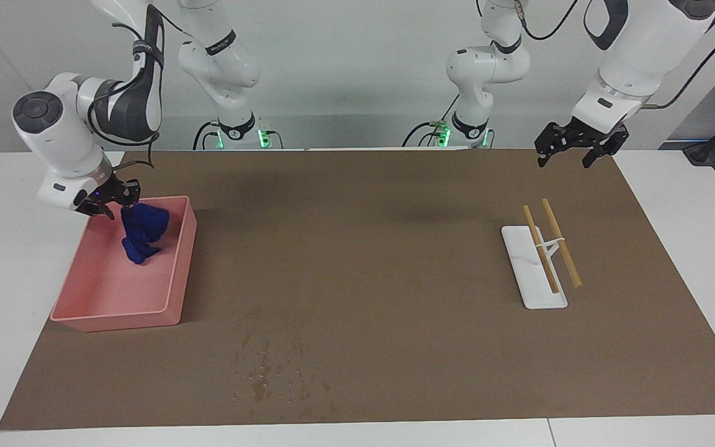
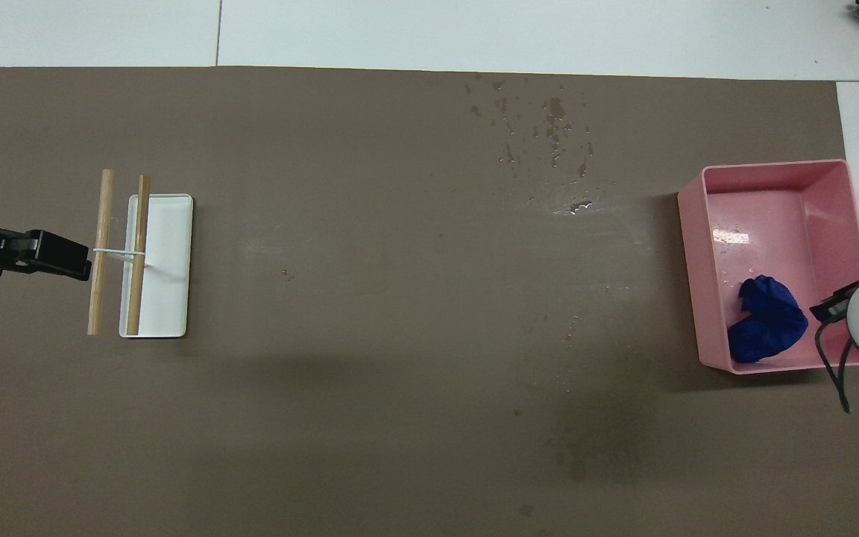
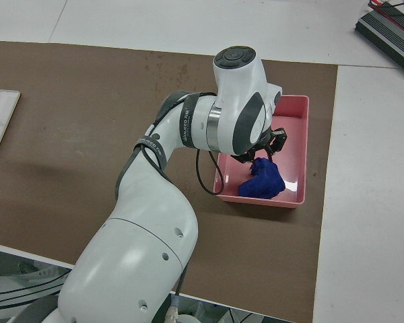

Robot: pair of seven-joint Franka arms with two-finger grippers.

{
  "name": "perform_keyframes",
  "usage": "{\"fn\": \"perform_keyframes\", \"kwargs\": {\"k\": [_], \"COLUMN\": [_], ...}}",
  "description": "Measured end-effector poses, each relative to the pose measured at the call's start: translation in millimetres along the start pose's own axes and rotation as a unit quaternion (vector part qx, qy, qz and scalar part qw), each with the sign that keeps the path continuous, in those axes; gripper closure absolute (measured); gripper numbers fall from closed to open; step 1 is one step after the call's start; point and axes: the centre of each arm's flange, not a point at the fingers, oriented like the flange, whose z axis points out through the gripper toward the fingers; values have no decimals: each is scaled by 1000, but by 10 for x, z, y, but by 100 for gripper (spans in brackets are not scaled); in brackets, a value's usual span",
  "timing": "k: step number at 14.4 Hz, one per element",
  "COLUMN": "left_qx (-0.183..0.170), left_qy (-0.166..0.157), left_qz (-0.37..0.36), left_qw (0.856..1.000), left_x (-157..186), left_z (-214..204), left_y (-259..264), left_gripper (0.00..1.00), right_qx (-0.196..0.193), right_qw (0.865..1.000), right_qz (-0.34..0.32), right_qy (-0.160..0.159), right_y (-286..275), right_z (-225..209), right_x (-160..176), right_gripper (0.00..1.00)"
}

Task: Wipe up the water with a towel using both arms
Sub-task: 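Open the right gripper to drop the towel in the bin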

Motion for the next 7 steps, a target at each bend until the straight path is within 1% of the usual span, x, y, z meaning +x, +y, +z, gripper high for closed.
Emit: {"fn": "perform_keyframes", "kwargs": {"k": [4,5,7], "left_qx": [0,0,0], "left_qy": [0,0,0], "left_qz": [0,0,0], "left_qw": [1000,1000,1000], "left_x": [0,0,0], "left_z": [0,0,0], "left_y": [0,0,0], "left_gripper": [0,0,0], "right_qx": [-8,-12,-18], "right_qw": [1000,1000,1000], "right_qz": [-4,-5,-8], "right_qy": [9,14,19], "right_y": [-23,-27,-62], "right_z": [-122,-185,-343], "right_x": [46,57,88], "right_gripper": [7,0,0]}}
